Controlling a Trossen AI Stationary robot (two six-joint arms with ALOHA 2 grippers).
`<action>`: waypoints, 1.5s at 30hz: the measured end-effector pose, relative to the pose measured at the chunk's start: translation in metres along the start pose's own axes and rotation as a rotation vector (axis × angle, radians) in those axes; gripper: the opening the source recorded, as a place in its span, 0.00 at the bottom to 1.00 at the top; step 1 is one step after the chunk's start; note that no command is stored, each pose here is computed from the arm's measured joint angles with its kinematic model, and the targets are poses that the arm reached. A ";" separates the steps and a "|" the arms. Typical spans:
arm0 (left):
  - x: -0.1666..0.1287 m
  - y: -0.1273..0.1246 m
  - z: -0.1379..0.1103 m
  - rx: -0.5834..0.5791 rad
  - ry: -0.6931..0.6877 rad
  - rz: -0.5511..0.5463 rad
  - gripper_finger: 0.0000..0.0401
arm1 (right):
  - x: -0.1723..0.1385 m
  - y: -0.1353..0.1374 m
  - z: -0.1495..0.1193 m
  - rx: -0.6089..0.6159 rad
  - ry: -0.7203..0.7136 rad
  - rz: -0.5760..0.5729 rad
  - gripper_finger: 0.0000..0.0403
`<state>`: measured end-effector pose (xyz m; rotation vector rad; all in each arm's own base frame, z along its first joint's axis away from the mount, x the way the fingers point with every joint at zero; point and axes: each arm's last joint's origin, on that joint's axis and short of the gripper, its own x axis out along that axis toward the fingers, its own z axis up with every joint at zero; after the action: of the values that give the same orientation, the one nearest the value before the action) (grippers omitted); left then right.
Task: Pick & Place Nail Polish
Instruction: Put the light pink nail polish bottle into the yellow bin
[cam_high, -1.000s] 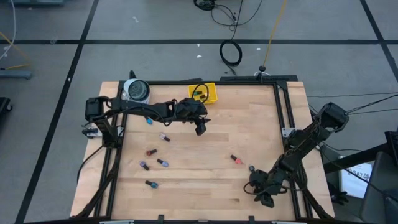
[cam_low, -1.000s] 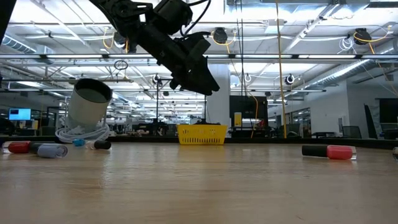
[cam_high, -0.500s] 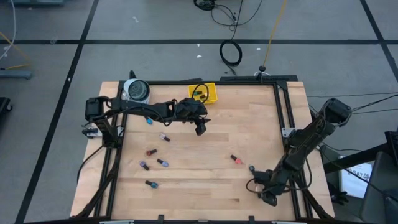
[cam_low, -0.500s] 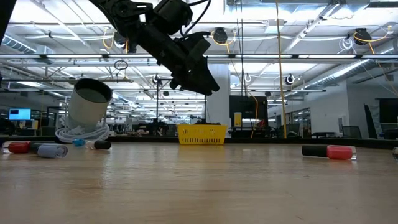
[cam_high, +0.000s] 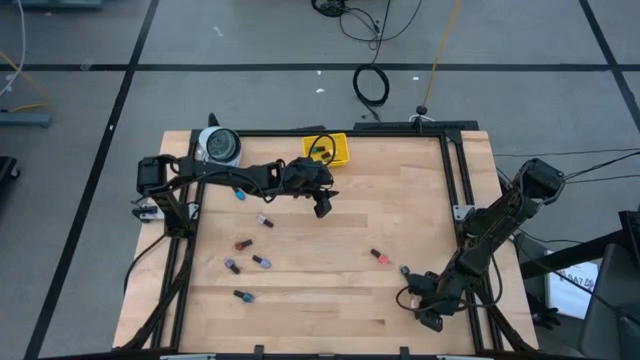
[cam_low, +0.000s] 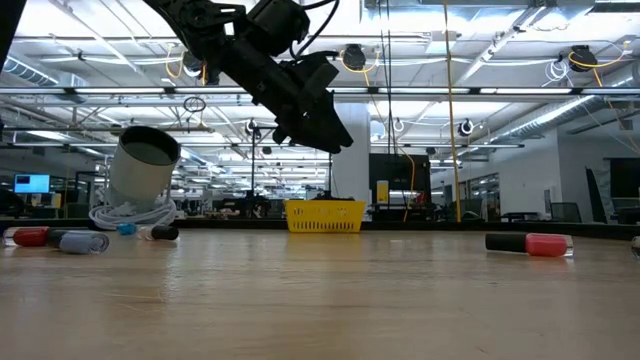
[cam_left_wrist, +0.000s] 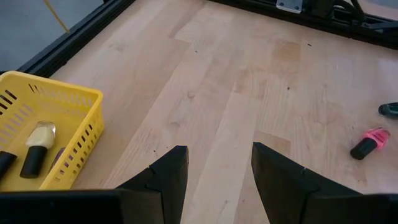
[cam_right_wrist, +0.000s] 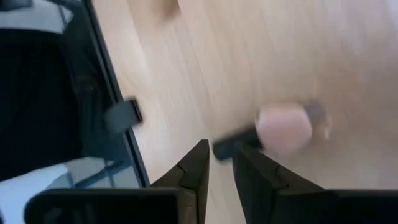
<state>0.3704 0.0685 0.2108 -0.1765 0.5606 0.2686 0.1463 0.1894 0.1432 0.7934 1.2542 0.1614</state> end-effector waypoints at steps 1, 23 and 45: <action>0.000 0.000 0.000 0.000 0.000 0.000 0.43 | 0.000 0.001 0.000 -0.024 -0.029 0.004 0.16; 0.000 0.000 0.000 0.005 0.000 0.000 0.43 | -0.007 0.009 0.045 -0.372 -0.498 0.033 0.35; 0.006 0.001 -0.006 0.010 0.028 0.004 0.43 | -0.047 0.074 0.065 -0.339 -0.046 -0.591 0.55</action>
<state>0.3719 0.0688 0.2029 -0.1700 0.5902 0.2674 0.2107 0.1899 0.2315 0.1170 1.3228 -0.1227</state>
